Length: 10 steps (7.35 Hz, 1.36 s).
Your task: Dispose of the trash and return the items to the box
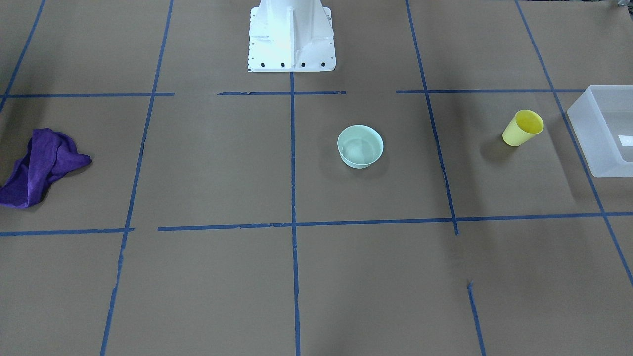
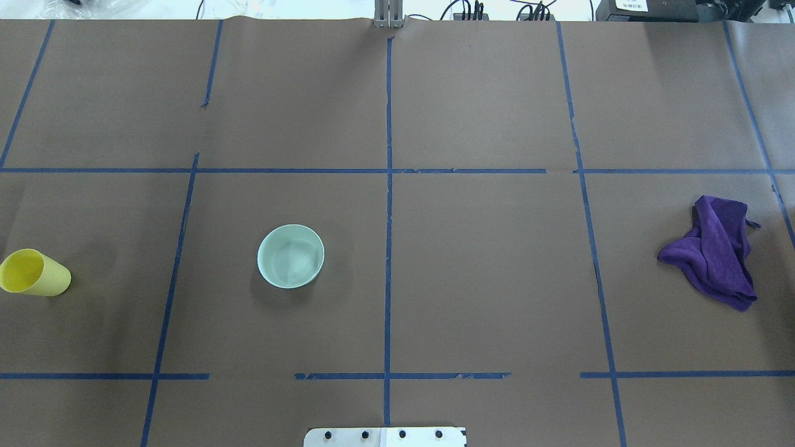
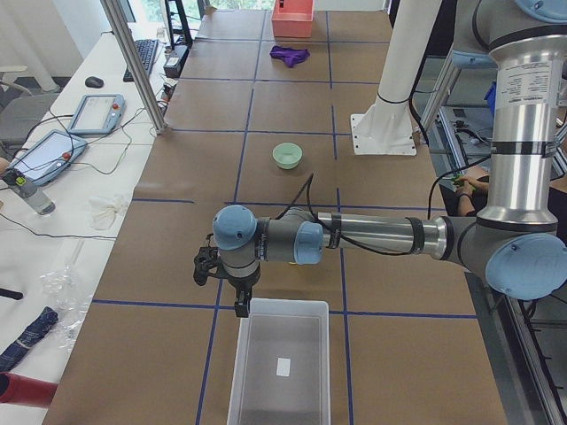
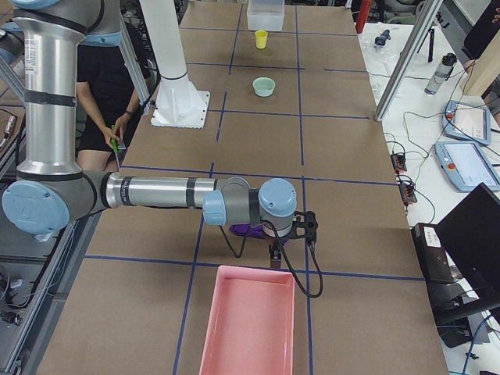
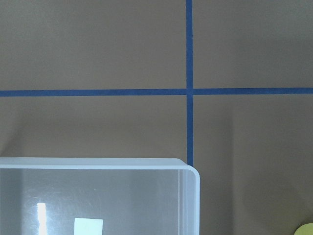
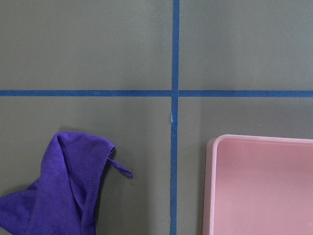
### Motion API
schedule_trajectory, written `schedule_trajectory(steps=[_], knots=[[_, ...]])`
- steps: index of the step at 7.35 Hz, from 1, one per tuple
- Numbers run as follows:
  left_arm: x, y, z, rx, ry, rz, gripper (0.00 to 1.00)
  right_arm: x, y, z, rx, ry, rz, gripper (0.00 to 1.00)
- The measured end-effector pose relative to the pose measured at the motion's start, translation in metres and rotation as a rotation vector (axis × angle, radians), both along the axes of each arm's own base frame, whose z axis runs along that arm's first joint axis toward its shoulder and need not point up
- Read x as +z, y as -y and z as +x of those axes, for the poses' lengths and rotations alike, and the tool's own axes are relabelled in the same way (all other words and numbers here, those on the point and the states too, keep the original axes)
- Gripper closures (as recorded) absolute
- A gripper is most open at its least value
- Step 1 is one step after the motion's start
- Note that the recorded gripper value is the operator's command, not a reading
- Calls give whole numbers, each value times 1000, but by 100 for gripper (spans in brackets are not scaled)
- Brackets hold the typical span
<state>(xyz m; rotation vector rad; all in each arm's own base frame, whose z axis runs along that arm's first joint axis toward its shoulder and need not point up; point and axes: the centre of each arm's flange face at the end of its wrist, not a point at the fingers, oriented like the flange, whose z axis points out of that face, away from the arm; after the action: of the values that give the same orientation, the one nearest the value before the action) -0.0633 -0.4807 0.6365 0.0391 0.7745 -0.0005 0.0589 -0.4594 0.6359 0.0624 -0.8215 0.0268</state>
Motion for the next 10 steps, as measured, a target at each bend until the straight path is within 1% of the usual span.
schedule_trajectory(steps=[2,3,5,6,7,8,10], knots=[[-5,2,1,-1,-1,8,0,-2,1,0,0,0,4,0],[-12,5,3,1,-2,25,0,-3,1,0,1,0,6,0],[-38,11,10,11,-7,93,0,-7,1,0,1,0,17,0],[-44,11,19,22,-13,111,0,-10,1,0,1,0,22,0],[-45,9,34,25,-22,111,0,-11,1,0,2,0,27,0],[-40,0,49,6,-35,112,0,-12,0,0,3,0,27,0],[-28,-33,85,-51,-84,117,0,-11,-4,0,3,0,24,0]])
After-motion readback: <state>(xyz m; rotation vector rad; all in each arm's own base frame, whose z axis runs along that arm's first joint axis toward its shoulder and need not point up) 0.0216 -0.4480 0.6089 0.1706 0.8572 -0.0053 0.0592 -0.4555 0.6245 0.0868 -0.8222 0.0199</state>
